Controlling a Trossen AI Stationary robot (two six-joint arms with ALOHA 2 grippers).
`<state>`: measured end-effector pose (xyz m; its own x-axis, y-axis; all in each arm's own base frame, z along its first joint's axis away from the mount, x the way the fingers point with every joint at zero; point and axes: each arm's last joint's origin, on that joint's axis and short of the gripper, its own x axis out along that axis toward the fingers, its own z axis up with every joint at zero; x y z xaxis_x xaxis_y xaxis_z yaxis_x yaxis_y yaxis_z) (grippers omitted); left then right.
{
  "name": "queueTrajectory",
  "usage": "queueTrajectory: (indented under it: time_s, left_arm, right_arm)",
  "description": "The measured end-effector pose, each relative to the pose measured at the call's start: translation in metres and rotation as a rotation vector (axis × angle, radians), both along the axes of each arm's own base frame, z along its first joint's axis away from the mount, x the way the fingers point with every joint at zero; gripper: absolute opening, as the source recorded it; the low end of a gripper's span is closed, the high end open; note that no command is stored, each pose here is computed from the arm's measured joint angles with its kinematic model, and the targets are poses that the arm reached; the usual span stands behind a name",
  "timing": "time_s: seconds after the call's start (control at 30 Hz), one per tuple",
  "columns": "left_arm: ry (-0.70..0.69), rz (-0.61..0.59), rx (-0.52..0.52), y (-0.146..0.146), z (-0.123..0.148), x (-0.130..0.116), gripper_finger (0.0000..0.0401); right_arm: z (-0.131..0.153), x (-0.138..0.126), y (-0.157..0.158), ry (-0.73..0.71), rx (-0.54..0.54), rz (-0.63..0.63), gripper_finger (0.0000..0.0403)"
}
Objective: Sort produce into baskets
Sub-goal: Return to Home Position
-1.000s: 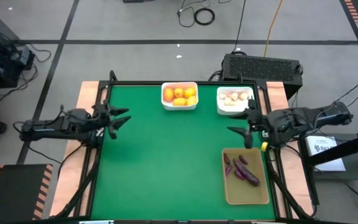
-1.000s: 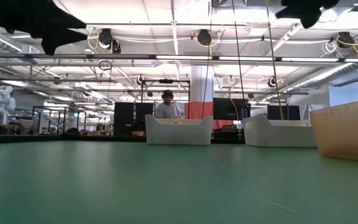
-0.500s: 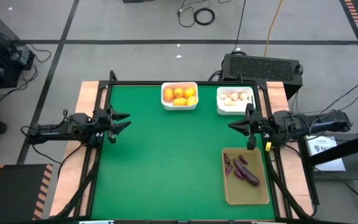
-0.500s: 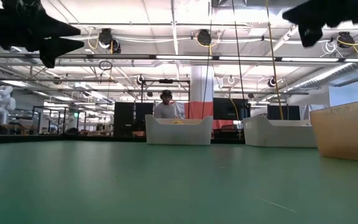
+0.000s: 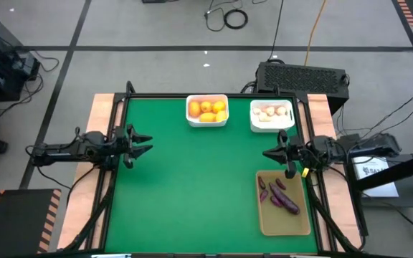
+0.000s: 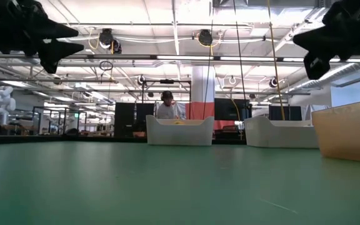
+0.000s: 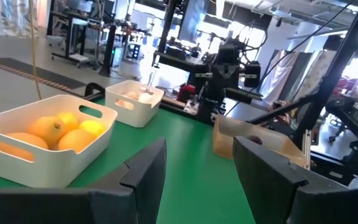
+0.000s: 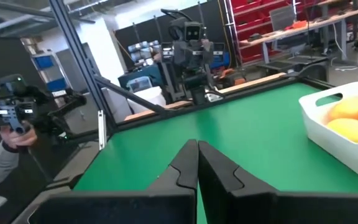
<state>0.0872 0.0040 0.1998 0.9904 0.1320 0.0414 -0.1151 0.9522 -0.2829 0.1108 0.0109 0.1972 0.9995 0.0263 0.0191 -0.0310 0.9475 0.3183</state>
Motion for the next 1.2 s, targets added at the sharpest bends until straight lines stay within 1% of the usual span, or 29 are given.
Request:
queueTrajectory:
  time_s: [0.27, 0.33, 0.53, 0.73, 0.97, 1.07, 1.2]
  left_arm:
    - [0.013, -0.003, -0.002, 0.0, -0.007, 0.002, 0.0193]
    - [0.026, -0.003, -0.002, 0.0, -0.009, 0.003, 0.0193]
    - [0.02, -0.003, -0.002, 0.0, -0.009, 0.003, 0.0193]
    - [0.012, -0.002, -0.026, 0.0, -0.008, 0.003, 0.0193]
    - [0.013, 0.001, -0.023, 0.0, -0.008, 0.003, 0.0193]
    - [0.009, 0.009, -0.018, 0.0, -0.008, 0.002, 0.0193]
    - [-0.008, 0.017, 0.053, 0.0, -0.005, 0.002, 0.0193]
  right_arm:
    - [-0.025, -0.002, 0.0, -0.018, 0.039, 0.001, 0.0]
    - [-0.026, -0.003, 0.0, 0.001, 0.041, 0.0, 0.0]
    - [-0.025, -0.003, 0.0, -0.009, 0.032, 0.002, 0.0]
    - [-0.028, -0.003, 0.0, 0.021, 0.0, 0.019, 0.0]
    - [-0.035, -0.004, 0.0, 0.096, -0.035, 0.022, 0.0]
    - [-0.038, -0.004, 0.0, 0.122, -0.072, 0.023, 0.0]
    - [-0.037, -0.004, -0.001, 0.116, -0.14, 0.008, 0.0]
